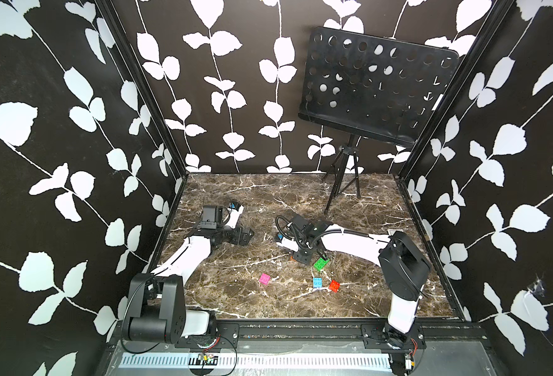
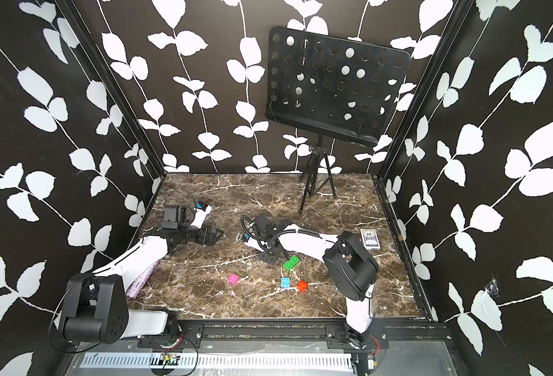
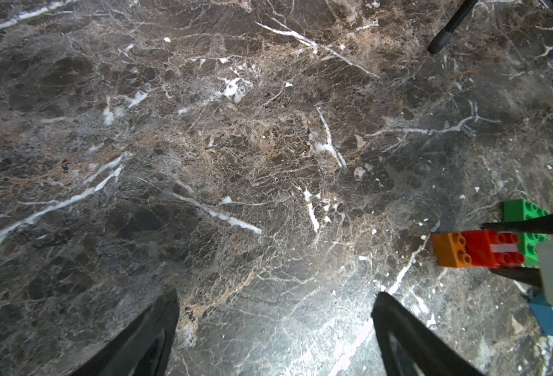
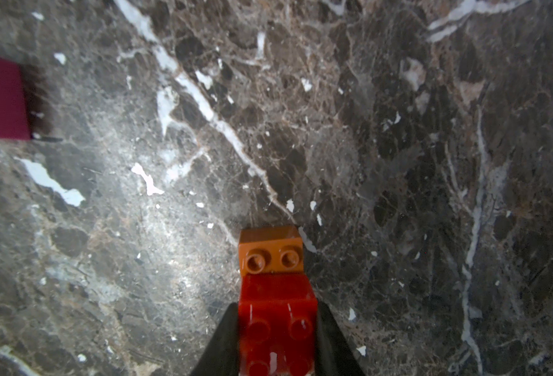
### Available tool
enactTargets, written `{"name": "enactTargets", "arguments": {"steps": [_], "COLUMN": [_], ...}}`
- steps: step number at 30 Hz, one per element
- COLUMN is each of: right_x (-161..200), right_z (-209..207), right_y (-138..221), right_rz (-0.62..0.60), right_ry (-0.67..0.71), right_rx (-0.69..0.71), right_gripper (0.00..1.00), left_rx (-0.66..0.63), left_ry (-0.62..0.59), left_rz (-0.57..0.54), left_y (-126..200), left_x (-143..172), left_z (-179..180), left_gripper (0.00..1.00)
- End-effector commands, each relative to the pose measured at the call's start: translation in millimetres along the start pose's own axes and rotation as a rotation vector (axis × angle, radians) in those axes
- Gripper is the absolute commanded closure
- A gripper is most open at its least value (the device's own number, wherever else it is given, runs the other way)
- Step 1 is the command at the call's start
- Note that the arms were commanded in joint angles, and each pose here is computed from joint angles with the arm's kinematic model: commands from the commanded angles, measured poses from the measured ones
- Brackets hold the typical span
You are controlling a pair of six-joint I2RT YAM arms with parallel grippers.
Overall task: Assemble the letter y with lego
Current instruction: Assemble the lego brick with the lego brick.
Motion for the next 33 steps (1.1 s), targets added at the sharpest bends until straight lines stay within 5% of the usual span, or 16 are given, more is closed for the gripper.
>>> {"name": "enactTargets", "arguments": {"steps": [1, 5, 12, 21, 29, 33], "right_x": [38, 47, 51, 68, 67, 76], "right_z": [15, 12, 12, 28, 16, 23], "right_y": [-8, -9, -15, -7, -9, -13], "right_rz": [0.132, 0.169, 0.162, 0.137, 0.151, 0.155], "right_ry": [0.046, 0.073, -0.091, 0.28, 0.098, 0.195], "right_rx": [-0.064, -0.056, -0.091, -0.114, -0.155, -0.17], "right_gripper": [0.92, 0.92, 0.92, 0.91, 0.91, 0.91], "left_rx": [-0.007, 0.004, 0.003, 0.017, 0.02, 0.033], "left_ry": [-0.016, -0.007, -0.007, 0.001, 0.007, 0.018], "left_rz": [-0.007, -0.008, -0.008, -0.009, -0.005, -0.006], "left_y": [6, 6, 6, 4, 3, 1], "left_x": [2, 2, 2, 3, 4, 5], "left_z": [-1, -2, -2, -4, -4, -5], "left_gripper": [0.05, 0.05, 0.05, 0.06, 0.06, 0.06]}}
Point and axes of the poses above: each gripper's point midway between its finger pads, its own y axis back along the fingers, its own z axis along the line the jaws close on, x = y × z, the point moved 3 cm from there along y, back along the fingers, and after that the axes turned 4 degrees about y, right-handed, at the moved point
